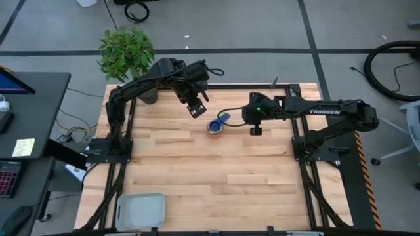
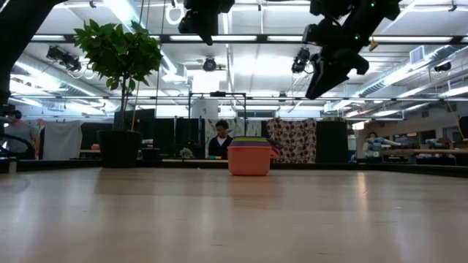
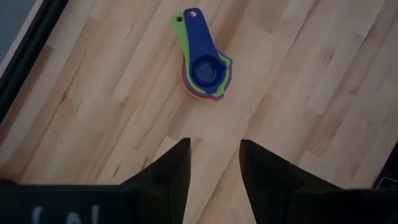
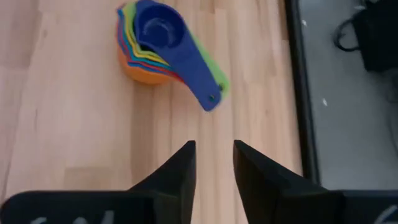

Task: Nest measuring cups in basket
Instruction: Stack the dark blue measuring cup on top of the green measuring cup

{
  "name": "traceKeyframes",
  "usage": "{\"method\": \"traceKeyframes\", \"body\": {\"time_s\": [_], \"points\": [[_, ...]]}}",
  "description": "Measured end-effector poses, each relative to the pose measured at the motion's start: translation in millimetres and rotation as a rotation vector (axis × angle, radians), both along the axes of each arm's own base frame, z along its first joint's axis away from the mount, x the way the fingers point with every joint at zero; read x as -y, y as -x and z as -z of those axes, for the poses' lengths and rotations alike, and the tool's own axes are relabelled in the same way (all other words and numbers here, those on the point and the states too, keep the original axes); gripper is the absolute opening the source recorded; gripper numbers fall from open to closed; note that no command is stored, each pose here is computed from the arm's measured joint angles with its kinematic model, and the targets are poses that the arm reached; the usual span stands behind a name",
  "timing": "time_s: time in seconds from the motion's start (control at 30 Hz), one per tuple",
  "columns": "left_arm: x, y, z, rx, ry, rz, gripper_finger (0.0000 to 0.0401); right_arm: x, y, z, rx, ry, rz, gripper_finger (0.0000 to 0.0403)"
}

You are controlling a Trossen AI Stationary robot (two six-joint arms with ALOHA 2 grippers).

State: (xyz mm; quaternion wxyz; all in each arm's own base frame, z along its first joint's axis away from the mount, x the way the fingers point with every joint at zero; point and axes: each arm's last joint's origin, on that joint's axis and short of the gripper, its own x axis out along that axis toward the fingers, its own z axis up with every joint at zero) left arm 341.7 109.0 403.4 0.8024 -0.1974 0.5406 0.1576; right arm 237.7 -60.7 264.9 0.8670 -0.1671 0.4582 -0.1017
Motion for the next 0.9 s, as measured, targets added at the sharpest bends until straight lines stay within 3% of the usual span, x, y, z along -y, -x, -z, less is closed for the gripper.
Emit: {"method": "traceKeyframes", "body": {"time_s": [0.1,0.27,0.4,0.53,0.9], "points": [[0,0,0,0.003,0.008,0.011,0.0141,0,-4,9,-0.016,-0.01,-0.047,0.0134],[1,0,-1,0.055,0.135,0.104,0.0141,0,-14,27,-0.038,0.084,-0.164,0.0165],[-2,1,-1,0.079,0.176,0.146,0.0141,2,-21,43,-0.071,0.128,-0.2,0.0176],[-6,3,-3,0.142,0.294,0.212,0.0141,5,-29,62,-0.118,0.208,-0.227,0.0178],[-15,6,-3,0.145,0.315,0.159,0.0141,12,-51,91,-0.21,0.366,-0.305,0.0177]]}}
